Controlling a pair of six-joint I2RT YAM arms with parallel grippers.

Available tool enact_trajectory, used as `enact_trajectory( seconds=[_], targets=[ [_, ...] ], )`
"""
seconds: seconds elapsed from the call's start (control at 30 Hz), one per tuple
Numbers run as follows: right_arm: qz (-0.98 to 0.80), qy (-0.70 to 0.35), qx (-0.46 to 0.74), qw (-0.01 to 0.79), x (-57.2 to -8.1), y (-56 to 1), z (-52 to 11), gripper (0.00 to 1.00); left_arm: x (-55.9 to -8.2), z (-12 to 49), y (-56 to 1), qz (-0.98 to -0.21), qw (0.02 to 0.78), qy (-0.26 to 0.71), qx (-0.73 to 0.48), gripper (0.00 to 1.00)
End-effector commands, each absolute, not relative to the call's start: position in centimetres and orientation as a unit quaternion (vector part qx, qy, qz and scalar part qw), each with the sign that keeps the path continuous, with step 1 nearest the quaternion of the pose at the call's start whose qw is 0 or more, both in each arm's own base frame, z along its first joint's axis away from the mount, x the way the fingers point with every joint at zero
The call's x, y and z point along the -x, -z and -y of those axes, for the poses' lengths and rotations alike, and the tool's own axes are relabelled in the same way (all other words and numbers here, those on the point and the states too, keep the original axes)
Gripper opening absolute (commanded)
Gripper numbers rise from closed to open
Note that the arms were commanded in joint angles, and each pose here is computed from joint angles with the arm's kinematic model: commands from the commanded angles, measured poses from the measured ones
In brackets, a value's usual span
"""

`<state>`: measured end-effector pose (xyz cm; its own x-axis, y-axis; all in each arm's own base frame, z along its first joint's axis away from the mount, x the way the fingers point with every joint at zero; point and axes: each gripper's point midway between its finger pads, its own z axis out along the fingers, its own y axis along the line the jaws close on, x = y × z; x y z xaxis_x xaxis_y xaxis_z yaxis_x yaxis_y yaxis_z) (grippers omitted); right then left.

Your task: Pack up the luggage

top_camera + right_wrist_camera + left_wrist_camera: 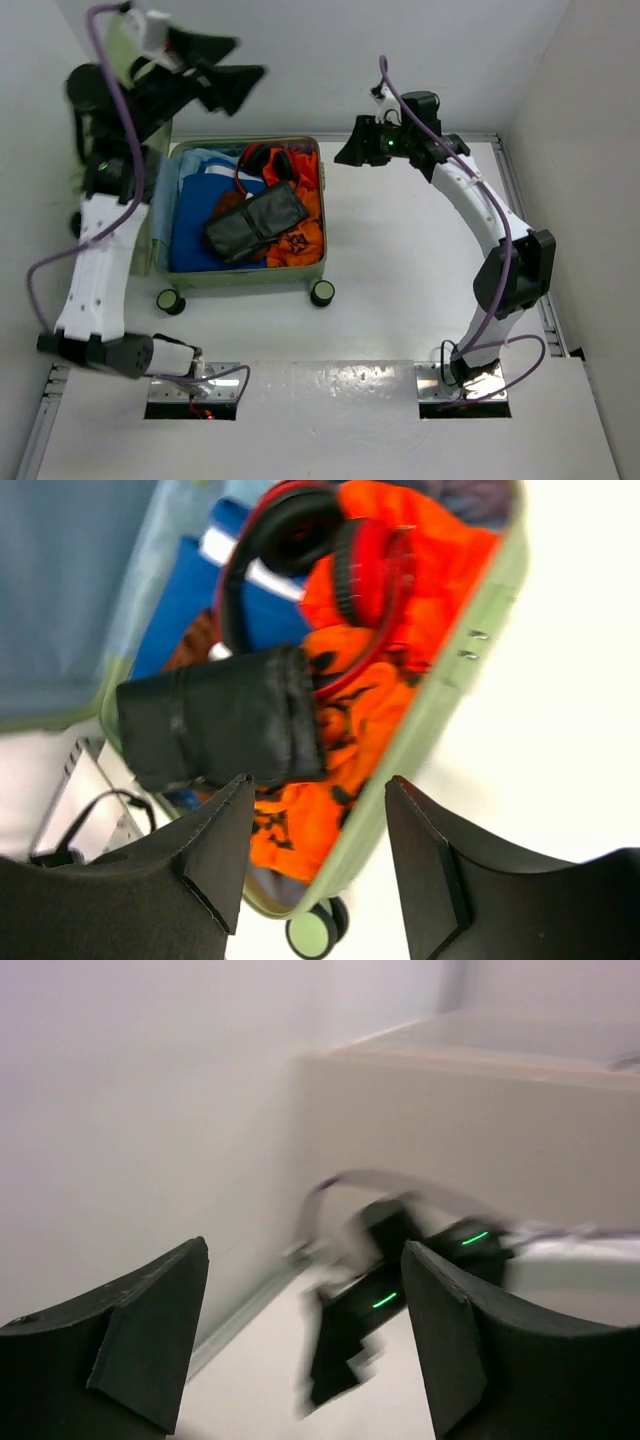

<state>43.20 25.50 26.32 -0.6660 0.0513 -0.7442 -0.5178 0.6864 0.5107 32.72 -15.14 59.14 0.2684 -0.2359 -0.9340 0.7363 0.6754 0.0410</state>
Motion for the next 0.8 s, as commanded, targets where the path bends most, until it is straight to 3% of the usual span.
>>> enact_trajectory(
  seconds=[0.0,0.07,0.17,0.33,0.47,0.6,0.63,0.67,0.77],
  targets=[
    [-0.849,-0.37,0.095,0.366,-44.4,-24.8,-23.7,0.55,-26.4,22.7,-66.8,-0.396,0.728,0.479,-0.289,0.8],
    [-0.856,-0.362,0.072,0.362,-44.8,-24.2,-22.8,0.54,-24.3,22.6,-71.0,-0.359,0.757,0.465,-0.285,0.8],
    [-0.866,-0.346,0.059,0.355,-44.6,-23.2,-21.9,0.54,-25.0,20.0,-73.4,-0.345,0.801,0.419,-0.251,0.82],
    [-0.881,-0.329,0.049,0.337,-43.5,-20.8,-21.1,0.54,-21.4,17.7,-74.1,-0.296,0.856,0.318,-0.28,0.84],
    [-0.882,-0.333,0.066,0.328,-43.0,-20.4,-21.5,0.54,-20.0,14.2,-75.8,-0.299,0.89,0.27,-0.213,0.84],
    [-0.877,-0.335,0.092,0.331,-41.9,-22.2,-21.4,0.55,-22.5,7.3,-73.1,-0.398,0.903,0.147,-0.065,0.86],
    [-0.879,-0.34,0.101,0.318,-40.9,-22.8,-21.5,0.55,-25.4,4.5,-69.8,-0.45,0.889,0.087,0.001,0.86],
    [-0.868,-0.365,0.123,0.314,-39.7,-24.1,-22.3,0.57,-24.1,2.5,-68.7,-0.459,0.886,0.059,0.033,0.86],
    [-0.838,-0.401,0.207,0.307,-35.4,-27.1,-24.8,0.63,-27.0,-2.3,-60.4,-0.566,0.815,-0.064,0.108,0.86]
  ],
)
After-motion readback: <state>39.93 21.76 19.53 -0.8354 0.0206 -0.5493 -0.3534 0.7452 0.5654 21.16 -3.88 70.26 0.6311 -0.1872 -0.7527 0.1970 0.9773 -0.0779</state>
